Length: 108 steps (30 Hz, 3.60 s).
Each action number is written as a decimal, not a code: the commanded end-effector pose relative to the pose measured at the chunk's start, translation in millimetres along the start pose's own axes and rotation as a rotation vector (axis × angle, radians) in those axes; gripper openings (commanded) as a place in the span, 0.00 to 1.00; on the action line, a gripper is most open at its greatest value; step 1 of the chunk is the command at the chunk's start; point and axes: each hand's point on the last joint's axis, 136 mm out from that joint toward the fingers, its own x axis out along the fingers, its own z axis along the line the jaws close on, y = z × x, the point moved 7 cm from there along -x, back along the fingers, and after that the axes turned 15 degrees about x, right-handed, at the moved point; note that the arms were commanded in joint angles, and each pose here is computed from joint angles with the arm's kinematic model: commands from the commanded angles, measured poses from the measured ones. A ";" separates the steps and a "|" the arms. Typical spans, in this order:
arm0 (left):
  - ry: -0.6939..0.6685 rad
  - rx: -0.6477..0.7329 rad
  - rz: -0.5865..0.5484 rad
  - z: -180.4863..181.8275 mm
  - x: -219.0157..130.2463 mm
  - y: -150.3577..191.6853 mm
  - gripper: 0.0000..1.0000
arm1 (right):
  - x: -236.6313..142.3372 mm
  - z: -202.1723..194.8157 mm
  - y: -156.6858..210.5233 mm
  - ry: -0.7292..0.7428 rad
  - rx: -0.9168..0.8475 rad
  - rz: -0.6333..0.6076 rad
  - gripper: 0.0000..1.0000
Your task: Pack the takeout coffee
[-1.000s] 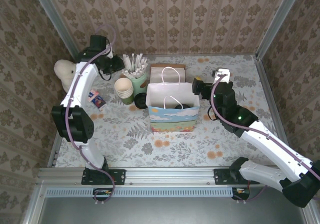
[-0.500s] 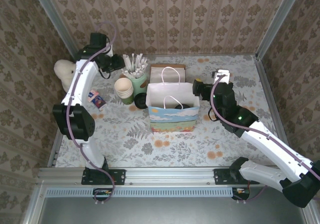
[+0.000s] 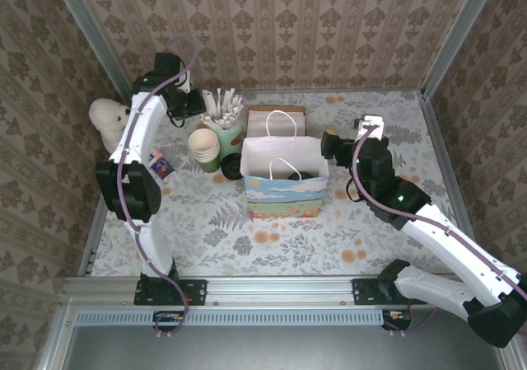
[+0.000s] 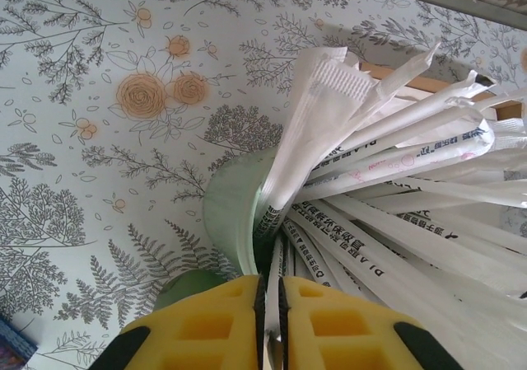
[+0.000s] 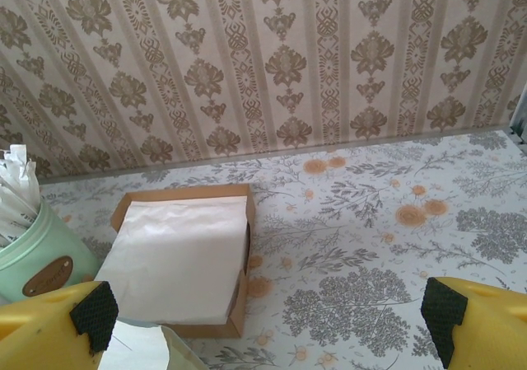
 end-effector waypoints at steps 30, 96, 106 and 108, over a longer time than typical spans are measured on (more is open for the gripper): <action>0.028 0.167 -0.504 -56.3 -227.6 5.3 0.00 | -15.5 -17.1 -0.2 -0.064 0.143 -0.096 0.99; 0.393 0.859 -0.050 -218.3 -137.3 104.5 0.90 | -7.4 16.0 34.7 -0.151 0.060 0.408 0.99; 0.316 0.481 -0.671 -186.5 -152.8 100.2 1.00 | 7.6 48.7 66.3 -0.249 0.143 0.642 0.98; 0.249 0.350 -0.744 -168.1 -153.4 104.6 1.00 | 10.3 58.5 72.2 -0.274 0.150 0.662 0.98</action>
